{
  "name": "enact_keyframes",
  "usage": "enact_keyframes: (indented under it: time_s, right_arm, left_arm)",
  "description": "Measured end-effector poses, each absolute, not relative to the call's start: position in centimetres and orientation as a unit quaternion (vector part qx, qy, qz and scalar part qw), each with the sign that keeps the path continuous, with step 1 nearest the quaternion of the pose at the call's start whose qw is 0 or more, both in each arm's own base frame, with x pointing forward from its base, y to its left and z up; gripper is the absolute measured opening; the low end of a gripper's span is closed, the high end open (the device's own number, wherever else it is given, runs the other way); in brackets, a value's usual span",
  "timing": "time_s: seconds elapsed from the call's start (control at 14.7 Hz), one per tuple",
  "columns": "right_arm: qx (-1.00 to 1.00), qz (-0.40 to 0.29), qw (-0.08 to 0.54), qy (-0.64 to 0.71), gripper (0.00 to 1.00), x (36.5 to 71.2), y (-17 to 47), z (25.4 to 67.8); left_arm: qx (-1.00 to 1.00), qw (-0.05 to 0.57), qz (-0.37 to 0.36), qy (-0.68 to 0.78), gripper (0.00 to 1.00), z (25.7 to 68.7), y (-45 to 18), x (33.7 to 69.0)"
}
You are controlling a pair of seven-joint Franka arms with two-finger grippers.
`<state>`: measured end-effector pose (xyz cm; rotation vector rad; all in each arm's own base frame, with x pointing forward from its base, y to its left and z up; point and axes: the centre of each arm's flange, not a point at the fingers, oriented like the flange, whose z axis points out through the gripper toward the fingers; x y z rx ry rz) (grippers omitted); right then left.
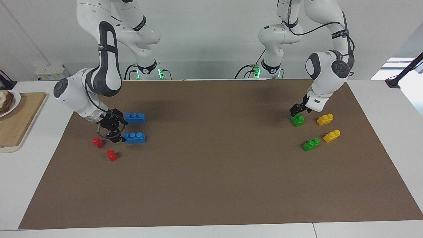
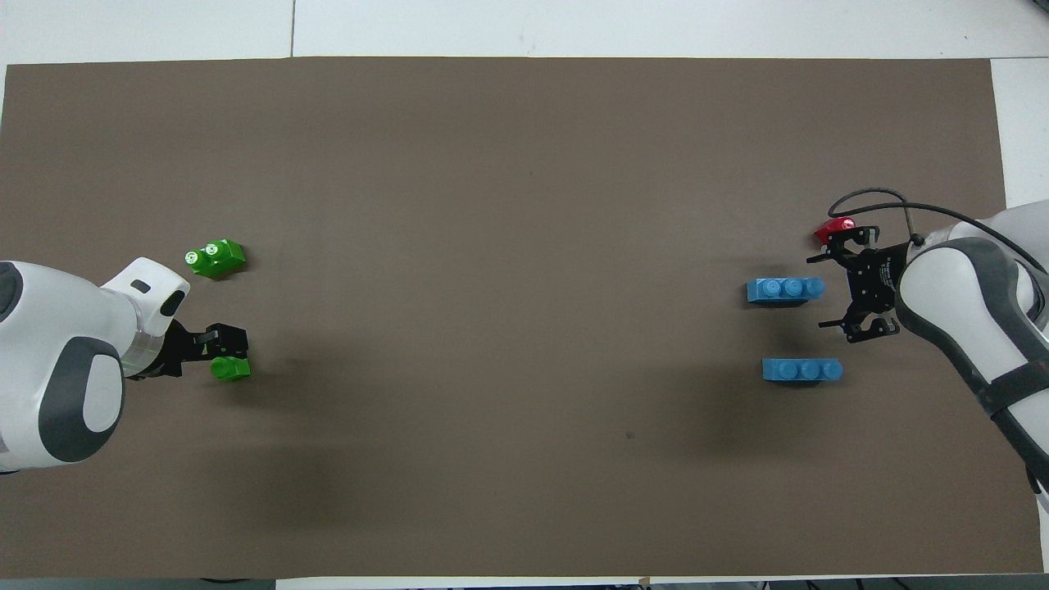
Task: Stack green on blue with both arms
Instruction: 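Grasp the green brick with the left gripper while the right gripper grasps the blue brick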
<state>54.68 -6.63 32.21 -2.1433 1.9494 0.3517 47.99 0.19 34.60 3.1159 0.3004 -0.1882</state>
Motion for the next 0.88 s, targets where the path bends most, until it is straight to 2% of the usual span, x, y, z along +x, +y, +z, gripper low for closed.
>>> enact_keyframes:
  time_s: [0.61,0.75,0.82,0.88]
  right_arm:
    - [-0.718,0.114,0.120,0.676,1.00,54.5,-6.8,29.7]
    - [-0.726,0.105,0.122,0.669,0.96,54.7,-6.9,29.2]
    - [-0.728,0.101,0.123,0.666,0.91,54.8,-6.9,29.1]
    - [-0.733,0.101,0.122,0.662,0.90,54.8,-6.6,28.9]
  left_arm:
    - [0.993,0.002,-0.059,0.105,1.00,32.1,0.2,47.4]
    - [0.992,0.002,-0.060,0.110,1.00,31.9,0.2,47.3]
    - [0.992,0.002,-0.060,0.110,0.92,31.9,0.2,47.3]
    - [0.992,0.001,-0.060,0.111,0.90,31.9,0.2,47.3]
